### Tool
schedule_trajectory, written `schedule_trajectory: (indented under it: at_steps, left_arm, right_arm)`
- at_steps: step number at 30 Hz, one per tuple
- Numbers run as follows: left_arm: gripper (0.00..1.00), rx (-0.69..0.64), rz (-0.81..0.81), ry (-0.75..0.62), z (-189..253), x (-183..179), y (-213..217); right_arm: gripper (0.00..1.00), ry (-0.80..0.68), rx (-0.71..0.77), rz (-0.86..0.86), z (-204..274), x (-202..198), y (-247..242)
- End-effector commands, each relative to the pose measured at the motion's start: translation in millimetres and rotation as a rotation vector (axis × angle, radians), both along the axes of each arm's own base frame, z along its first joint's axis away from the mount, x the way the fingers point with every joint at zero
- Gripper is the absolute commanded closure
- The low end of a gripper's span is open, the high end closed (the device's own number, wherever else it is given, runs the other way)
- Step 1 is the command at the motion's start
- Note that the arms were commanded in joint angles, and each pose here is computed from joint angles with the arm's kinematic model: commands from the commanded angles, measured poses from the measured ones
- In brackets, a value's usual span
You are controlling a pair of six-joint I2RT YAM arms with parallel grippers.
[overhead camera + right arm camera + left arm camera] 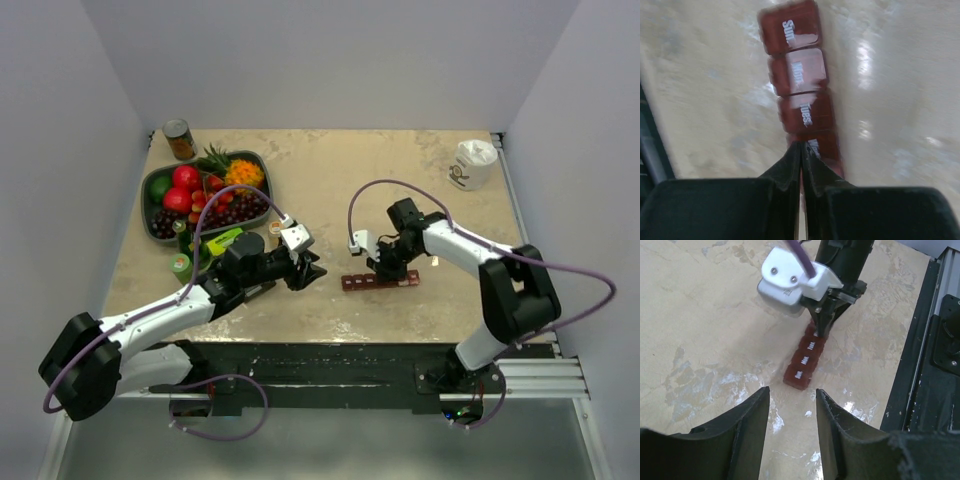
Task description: Sort the pills into containers
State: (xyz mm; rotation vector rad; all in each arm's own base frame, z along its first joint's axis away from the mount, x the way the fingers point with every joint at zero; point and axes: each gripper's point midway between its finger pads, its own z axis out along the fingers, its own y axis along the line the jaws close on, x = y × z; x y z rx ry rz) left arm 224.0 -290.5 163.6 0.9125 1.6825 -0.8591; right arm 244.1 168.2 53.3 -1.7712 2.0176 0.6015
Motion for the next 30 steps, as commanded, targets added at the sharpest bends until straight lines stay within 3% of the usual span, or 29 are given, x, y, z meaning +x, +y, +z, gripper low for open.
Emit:
schedule_trajectory:
  at_steps: [1, 7, 14, 17, 21, 24, 30]
  left_arm:
    - [0.53, -0.027, 0.003, -0.032, 11.2, -0.1, -0.4]
    - [0.53, -0.034, 0.003, -0.038, 12.2, -0.8, 0.7]
    - [0.52, -0.035, 0.0, -0.041, 14.4, -1.1, 0.3]
    - [0.52, -0.036, 0.001, -0.043, 15.0, -1.1, 0.7]
    - [0.47, -0.029, 0.034, -0.053, 18.4, 3.4, 4.7]
    - [0.4, -0.021, 0.081, -0.068, 23.1, 8.2, 11.7]
    - [0.22, 0.021, 0.178, -0.121, 28.0, 18.7, 30.1]
  right_arm:
    - [0.96, 0.084, -0.156, -0.037, -48.2, -1.0, -22.5]
    - [0.96, 0.082, -0.125, -0.045, -40.5, 1.5, -16.8]
    - [0.93, 0.024, 0.045, -0.007, 22.5, 7.9, 3.2]
    - [0.86, -0.058, 0.079, -0.075, 47.0, 28.4, 5.2]
    - [0.27, -0.198, 0.068, -0.336, 60.8, 78.8, -2.9]
    - [0.15, -0.203, 0.007, -0.428, 43.1, 92.1, -13.2]
    - [0.13, -0.203, -0.085, -0.512, 12.2, 109.1, -24.2]
